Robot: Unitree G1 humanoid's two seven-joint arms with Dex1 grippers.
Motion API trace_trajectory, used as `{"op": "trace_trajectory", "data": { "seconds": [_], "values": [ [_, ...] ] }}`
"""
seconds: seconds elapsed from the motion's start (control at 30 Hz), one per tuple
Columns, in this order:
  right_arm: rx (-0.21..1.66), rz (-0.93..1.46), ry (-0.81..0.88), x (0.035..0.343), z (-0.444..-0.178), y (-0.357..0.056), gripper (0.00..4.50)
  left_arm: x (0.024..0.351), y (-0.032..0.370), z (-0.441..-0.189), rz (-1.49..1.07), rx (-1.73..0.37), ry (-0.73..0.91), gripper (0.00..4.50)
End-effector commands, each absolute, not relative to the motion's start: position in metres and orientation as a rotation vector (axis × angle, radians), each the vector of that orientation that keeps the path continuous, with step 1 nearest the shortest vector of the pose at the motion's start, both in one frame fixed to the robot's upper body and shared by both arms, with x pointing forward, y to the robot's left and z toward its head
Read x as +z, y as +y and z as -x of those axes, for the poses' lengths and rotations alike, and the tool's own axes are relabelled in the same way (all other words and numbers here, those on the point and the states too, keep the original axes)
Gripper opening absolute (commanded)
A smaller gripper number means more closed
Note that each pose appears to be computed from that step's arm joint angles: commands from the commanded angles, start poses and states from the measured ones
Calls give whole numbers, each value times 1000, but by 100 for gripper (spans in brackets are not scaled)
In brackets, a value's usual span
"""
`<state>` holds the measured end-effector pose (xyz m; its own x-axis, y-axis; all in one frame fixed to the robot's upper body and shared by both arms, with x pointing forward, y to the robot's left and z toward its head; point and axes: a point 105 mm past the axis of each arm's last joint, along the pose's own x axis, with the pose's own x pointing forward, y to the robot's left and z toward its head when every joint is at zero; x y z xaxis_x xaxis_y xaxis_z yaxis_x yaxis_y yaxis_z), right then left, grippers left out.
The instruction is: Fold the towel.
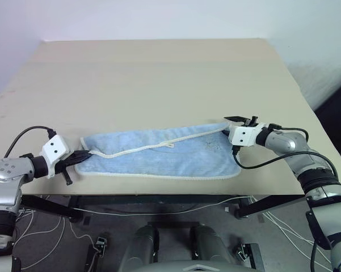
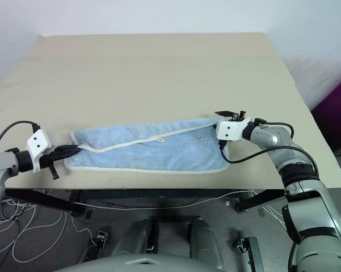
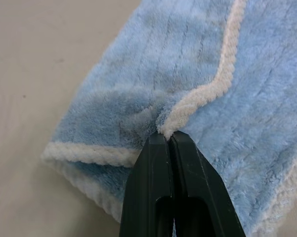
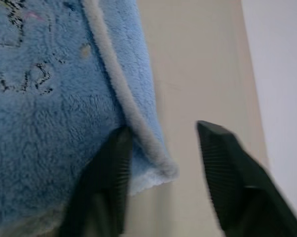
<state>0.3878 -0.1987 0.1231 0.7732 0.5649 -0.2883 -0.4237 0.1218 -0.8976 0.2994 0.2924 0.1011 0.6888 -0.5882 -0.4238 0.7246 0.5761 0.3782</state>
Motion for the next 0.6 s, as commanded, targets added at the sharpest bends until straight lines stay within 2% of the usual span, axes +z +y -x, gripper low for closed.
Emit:
{"op": "trace_trajectory", "data": {
  "seconds": [0.03, 0.1, 0.4, 0.47, 0.6],
  "values": [
    [710, 1264, -168, 136, -388, -202, 75, 114, 294, -300, -569, -758, 212, 0],
    [711, 1263, -169, 137, -388, -202, 6, 113, 294, -299, -568, -756, 214, 0],
    [652, 1287, -210, 151, -392, -207, 2, 119, 300, -306, -555, -676, 162, 0],
    [624, 1286, -226, 163, -395, -211, 2, 130, 304, -314, -537, -618, 118, 0],
    [533, 1268, -272, 203, -401, -224, 2, 172, 308, -338, -431, -506, -30, 0]
  ]
}}
